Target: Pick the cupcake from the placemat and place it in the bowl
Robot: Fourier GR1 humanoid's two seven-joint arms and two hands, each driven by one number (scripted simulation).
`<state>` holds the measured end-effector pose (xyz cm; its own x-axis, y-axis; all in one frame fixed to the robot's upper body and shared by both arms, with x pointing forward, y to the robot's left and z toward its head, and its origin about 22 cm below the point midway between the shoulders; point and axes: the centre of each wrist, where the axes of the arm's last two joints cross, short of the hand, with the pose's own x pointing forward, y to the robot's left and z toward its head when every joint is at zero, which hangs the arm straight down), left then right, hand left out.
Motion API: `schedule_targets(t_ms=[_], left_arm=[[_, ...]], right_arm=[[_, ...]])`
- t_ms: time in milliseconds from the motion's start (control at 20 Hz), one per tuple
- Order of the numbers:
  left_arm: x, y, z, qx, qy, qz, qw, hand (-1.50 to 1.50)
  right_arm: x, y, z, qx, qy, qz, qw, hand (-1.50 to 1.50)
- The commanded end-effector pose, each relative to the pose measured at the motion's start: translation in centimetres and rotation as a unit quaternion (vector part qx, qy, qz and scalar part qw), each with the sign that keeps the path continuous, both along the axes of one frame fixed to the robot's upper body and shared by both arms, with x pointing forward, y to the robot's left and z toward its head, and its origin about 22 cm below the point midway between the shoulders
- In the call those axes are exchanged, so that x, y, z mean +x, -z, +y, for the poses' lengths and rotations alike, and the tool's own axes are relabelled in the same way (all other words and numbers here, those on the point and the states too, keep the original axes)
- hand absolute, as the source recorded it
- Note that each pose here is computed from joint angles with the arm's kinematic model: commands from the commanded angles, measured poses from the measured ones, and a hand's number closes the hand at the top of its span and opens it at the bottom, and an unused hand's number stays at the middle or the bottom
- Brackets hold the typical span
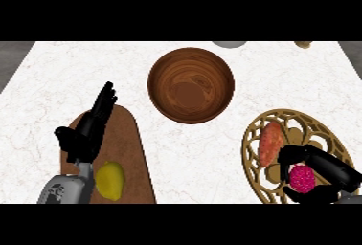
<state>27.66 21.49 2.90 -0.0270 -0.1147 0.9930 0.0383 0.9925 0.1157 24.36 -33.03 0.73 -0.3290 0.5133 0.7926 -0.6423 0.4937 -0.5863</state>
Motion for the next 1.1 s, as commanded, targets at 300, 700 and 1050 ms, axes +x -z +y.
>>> schedule_targets(t_ms=[300,700,1050], left_arm=[[-0.1,1.2,-0.2,-0.002,0.004,0.006,1.0,0.0],[-1.3,-0.1,-0.3,0.004,-0.002,0.0,1.0,0.0],[-0.2,-0.4,0.2,0.011,-0.008,0.001,0.9999,0.0]], right_arm=[[-0.7,-3.5,11.5,0.174,-0.382,0.014,0.908,1.5],[-1.1,-13.5,10.4,0.249,-0.369,-0.127,0.887,1.5],[-0.7,-22.6,8.5,0.206,-0.324,-0.169,0.908,1.5]])
